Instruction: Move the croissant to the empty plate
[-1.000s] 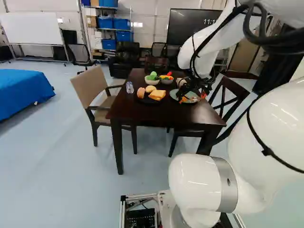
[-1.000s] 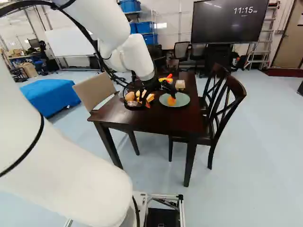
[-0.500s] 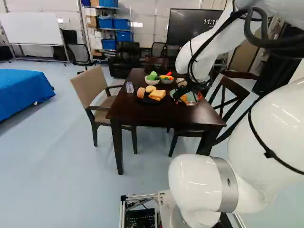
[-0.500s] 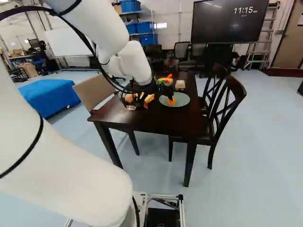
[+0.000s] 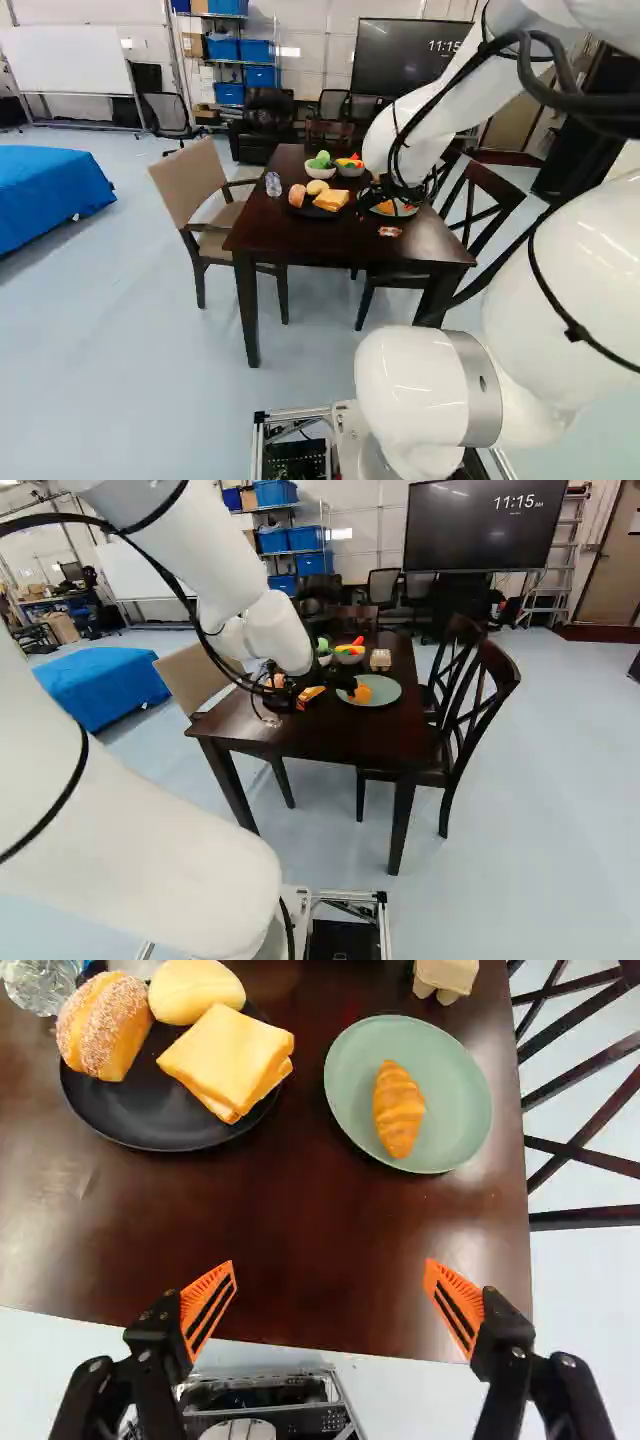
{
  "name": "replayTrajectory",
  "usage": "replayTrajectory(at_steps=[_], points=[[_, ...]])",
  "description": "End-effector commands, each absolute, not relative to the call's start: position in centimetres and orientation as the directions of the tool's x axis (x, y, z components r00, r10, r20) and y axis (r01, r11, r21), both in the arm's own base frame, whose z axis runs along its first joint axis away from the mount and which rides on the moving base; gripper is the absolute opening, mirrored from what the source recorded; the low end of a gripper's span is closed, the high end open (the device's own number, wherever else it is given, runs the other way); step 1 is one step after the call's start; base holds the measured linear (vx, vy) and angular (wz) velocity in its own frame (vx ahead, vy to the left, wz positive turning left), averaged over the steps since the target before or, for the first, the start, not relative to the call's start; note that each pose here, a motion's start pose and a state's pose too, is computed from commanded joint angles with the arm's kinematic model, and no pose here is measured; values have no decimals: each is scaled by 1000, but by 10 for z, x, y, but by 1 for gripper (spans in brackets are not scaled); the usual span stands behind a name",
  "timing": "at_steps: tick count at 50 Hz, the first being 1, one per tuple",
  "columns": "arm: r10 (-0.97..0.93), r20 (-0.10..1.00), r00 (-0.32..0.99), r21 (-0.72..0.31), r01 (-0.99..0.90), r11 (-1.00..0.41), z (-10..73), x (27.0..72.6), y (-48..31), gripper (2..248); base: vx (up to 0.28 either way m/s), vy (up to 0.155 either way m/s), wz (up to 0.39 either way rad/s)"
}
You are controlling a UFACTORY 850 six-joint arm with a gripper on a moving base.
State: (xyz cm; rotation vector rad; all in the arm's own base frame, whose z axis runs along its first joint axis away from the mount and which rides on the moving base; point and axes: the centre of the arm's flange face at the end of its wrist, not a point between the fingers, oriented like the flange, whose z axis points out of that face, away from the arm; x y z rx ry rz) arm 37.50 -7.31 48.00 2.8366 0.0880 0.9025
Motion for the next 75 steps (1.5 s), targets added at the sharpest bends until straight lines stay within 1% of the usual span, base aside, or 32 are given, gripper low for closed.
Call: replayTrajectory(at_steps=[19, 42, 75], points=[[99, 667, 739, 137, 8, -990, 453, 363, -55, 247, 0, 0, 0], [74, 785, 615, 88, 7, -996, 419, 340, -32, 247, 0, 0, 0], [34, 887, 461, 37, 3, -999, 387, 305, -11, 247, 0, 0, 0]])
